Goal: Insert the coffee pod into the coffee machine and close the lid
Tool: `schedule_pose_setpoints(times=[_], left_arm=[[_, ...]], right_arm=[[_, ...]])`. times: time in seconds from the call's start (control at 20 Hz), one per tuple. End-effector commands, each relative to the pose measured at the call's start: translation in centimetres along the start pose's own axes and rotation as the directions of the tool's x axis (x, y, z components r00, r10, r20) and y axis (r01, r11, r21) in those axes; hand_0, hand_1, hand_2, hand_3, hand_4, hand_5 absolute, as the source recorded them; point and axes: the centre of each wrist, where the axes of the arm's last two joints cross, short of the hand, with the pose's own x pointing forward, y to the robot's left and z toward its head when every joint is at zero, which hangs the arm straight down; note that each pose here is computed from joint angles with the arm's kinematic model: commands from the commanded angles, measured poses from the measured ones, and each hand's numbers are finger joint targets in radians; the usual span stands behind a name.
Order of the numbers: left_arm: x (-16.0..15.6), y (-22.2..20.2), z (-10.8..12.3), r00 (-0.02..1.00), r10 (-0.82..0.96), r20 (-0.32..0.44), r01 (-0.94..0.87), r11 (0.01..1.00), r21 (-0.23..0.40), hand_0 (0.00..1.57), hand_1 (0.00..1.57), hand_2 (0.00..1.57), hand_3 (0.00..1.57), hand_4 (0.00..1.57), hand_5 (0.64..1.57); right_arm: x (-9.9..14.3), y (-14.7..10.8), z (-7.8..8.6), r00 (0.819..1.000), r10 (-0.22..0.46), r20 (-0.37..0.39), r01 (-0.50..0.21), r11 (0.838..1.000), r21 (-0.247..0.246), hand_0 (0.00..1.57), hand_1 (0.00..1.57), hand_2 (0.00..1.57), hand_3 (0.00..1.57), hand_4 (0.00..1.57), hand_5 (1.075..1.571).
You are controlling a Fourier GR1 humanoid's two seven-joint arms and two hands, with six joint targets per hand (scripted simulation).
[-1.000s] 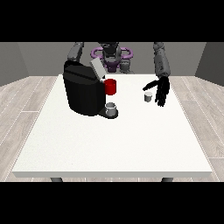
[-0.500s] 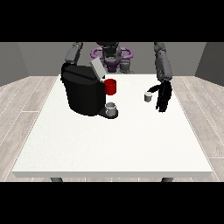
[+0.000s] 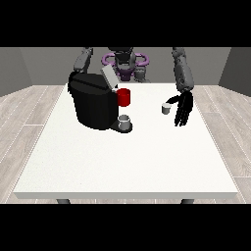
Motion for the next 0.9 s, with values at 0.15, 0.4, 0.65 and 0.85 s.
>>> schedule_pose_setpoints(times=[0.15, 0.4, 0.65, 0.85], left_arm=[[1.0, -3.2, -1.1, 0.999, -0.047, 0.019, 0.048, 0.998, -0.045, 1.12, 1.12, 1.18, 1.01, 0.0, 1.571], [0.2, -4.4, -0.9, 0.996, -0.09, 0.016, 0.091, 0.994, -0.056, 1.18, 1.18, 1.2, 1.08, 0.0, 1.571], [2.4, -6.7, -1.8, 0.992, -0.116, 0.042, 0.12, 0.987, -0.111, 1.26, 1.26, 1.25, 1.1, 0.07, 1.571], [2.3, -5.1, -2.0, 0.991, -0.105, 0.079, 0.109, 0.992, -0.057, 1.32, 1.32, 1.32, 1.15, 0.06, 1.571]], right_arm=[[-0.8, 0.0, -0.4, 0.999, 0.014, -0.03, -0.015, 0.999, -0.049, 0.0, 0.0, 0.0, 0.0, 0.4, 1.571], [-1.1, 0.7, 1.0, 0.999, 0.004, -0.051, -0.004, 1.0, -0.003, 0.0, 0.0, 0.0, 0.0, 0.32, 1.571], [-1.4, -0.2, -0.7, 0.993, 0.003, -0.116, -0.006, 1.0, -0.025, 0.0, 0.0, 0.0, 0.0, 0.31, 1.571], [-2.2, -1.0, -0.3, 0.998, -0.019, -0.053, 0.018, 0.999, -0.028, 0.0, 0.0, 0.0, 0.0, 0.38, 1.571]])
